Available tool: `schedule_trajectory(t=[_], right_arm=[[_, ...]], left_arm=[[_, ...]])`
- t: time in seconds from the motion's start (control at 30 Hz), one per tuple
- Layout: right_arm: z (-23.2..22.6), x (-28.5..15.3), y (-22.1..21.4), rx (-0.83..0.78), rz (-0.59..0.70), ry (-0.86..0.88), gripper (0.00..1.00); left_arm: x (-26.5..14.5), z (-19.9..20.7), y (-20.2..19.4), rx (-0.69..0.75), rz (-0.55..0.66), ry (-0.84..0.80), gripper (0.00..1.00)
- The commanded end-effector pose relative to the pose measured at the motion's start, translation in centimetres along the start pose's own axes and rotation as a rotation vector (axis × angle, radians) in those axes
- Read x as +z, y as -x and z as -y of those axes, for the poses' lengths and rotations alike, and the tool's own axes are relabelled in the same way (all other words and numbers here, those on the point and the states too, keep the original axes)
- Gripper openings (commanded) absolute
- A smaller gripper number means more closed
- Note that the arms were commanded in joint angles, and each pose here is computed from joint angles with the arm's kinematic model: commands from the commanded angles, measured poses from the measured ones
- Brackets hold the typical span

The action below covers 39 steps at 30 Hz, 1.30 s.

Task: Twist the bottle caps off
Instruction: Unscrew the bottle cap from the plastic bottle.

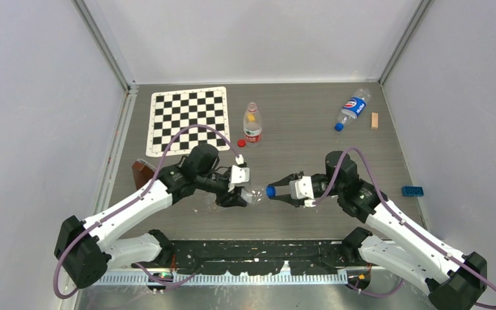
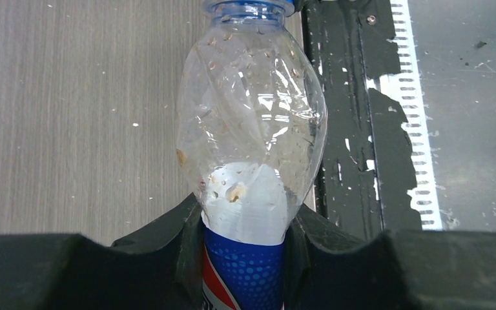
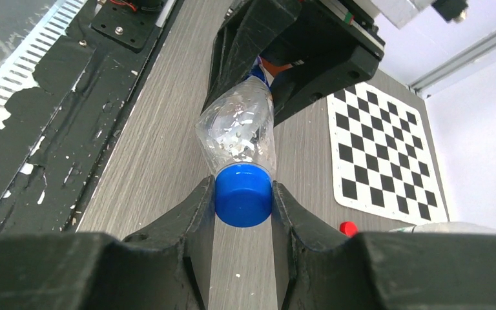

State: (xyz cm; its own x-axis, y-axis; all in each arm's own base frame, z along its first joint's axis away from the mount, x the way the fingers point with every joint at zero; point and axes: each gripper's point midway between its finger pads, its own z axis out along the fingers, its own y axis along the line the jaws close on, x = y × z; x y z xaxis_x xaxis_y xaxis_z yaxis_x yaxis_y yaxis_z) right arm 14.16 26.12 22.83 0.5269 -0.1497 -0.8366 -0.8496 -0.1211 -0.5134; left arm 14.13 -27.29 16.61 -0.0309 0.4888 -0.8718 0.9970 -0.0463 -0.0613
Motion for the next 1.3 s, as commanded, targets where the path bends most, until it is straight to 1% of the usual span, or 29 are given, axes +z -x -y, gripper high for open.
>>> schedule_trajectory(t=[0.0,0.03,0.1,0.17,0.2,0.23,0.27,0.3,0.33,0.37,0.4,0.43,0.47,0.5,0.53,0.57,0.6,0.63,0.67,0.7,0.73,0.83,0.87,0.97,1.03,1.1,1.13,1.2,1.27], right_arm=[[0.6,-0.3,0.1,0.043,0.001,-0.066,0.42],[0.6,-0.4,0.5,0.042,0.012,-0.069,0.51],[0.2,-0.5,0.7,0.062,0.024,-0.068,0.57],[0.4,-0.6,1.0,0.071,0.037,-0.084,0.59],[0.6,-0.6,0.8,0.116,0.04,-0.109,0.6],[1.3,-0.5,1.5,0.153,0.071,-0.143,0.62],[1.7,-0.5,1.1,0.181,0.066,-0.18,0.63],[2.4,-0.6,1.8,0.225,0.098,-0.214,0.64],[3.0,-0.6,1.3,0.262,0.092,-0.259,0.66],[3.7,-0.7,1.9,0.31,0.126,-0.295,0.66],[4.5,-0.8,1.2,0.362,0.118,-0.36,0.67],[5.4,-1.0,1.8,0.427,0.166,-0.405,0.68],[6.4,-1.3,1.0,0.491,0.164,-0.486,0.7],[7.2,-1.5,1.4,0.589,0.21,-0.535,0.71],[8.3,-2.0,0.8,0.701,0.223,-0.627,0.74],[9.6,-2.8,0.3,0.748,0.225,-0.716,0.75],[9.6,-3.0,-0.4,0.858,0.225,-0.755,0.76],[10.8,-3.8,-0.6,0.91,0.236,-0.841,0.8],[10.4,-3.8,-1.5,1.036,0.229,-0.871,0.83],[10.9,-4.1,-1.5,1.072,0.238,-0.902,0.85],[10.7,-4.0,-1.6,1.131,0.246,-0.903,0.86],[11.4,-4.1,-1.3,1.214,0.244,-0.931,0.87],[10.8,-3.9,-2.3,1.27,0.196,-0.939,0.87],[10.2,-3.6,-2.7,1.367,0.093,-0.922,0.89],[10.0,-3.3,-2.5,1.435,0.067,-0.893,0.89],[9.7,-2.5,-1.7,1.471,0.074,-0.819,0.89],[9.3,-1.8,-1.2,1.487,0.073,-0.757,0.87],[9.0,-1.0,-0.7,1.509,0.077,-0.69,0.84],[8.8,-0.3,-0.8,1.533,0.07,-0.652,0.8]], left_arm=[[-0.9,-2.0,-0.4,0.013,0.004,0.141,0.0],[-1.0,-2.3,-0.5,0.025,0.007,0.161,0.0],[-1.2,-3.3,-1.0,0.039,-0.001,0.224,0.0],[-1.4,-4.1,-1.3,0.051,-0.006,0.271,0.0],[-1.4,-4.4,-1.4,0.054,-0.011,0.287,0.0],[-1.4,-4.6,-1.6,0.055,-0.017,0.295,0.0],[-1.4,-4.8,-1.7,0.057,-0.021,0.304,0.0],[-1.4,-5.1,-1.7,0.059,-0.019,0.32,0.0],[-1.4,-5.4,-1.9,0.057,-0.018,0.336,0.0],[-1.4,-5.7,-1.9,0.059,-0.014,0.355,0.0],[-1.5,-6.2,-2.0,0.061,-0.009,0.384,0.0],[-1.6,-6.6,-2.0,0.064,-0.001,0.41,0.0],[-1.7,-7.0,-2.0,0.07,0.008,0.437,0.0],[-1.8,-7.1,-2.2,0.073,0.016,0.457,0.0],[-2.0,-7.4,-1.9,0.088,0.037,0.48,0.0],[-2.2,-7.6,-1.7,0.094,0.055,0.5,0.0],[-2.3,-7.6,-1.5,0.099,0.07,0.514,0.0],[-2.6,-7.6,-1.1,0.109,0.092,0.526,0.0],[-2.7,-7.6,-0.8,0.121,0.113,0.535,0.0],[-2.8,-7.5,-0.6,0.126,0.126,0.535,0.0],[-2.8,-7.4,-0.4,0.131,0.136,0.534,0.0],[-2.9,-7.4,-0.5,0.122,0.151,0.546,0.0],[-2.8,-7.5,-0.5,0.119,0.156,0.554,0.0],[-2.8,-7.6,-0.3,0.122,0.166,0.563,0.0],[-2.8,-7.7,-0.4,0.122,0.166,0.573,0.0],[-3.0,-7.9,-0.3,0.126,0.177,0.595,0.0],[-3.1,-7.8,-0.2,0.128,0.184,0.601,0.0],[-3.4,-7.8,0.1,0.13,0.201,0.609,0.0],[-3.5,-7.6,0.4,0.136,0.22,0.608,0.0]])
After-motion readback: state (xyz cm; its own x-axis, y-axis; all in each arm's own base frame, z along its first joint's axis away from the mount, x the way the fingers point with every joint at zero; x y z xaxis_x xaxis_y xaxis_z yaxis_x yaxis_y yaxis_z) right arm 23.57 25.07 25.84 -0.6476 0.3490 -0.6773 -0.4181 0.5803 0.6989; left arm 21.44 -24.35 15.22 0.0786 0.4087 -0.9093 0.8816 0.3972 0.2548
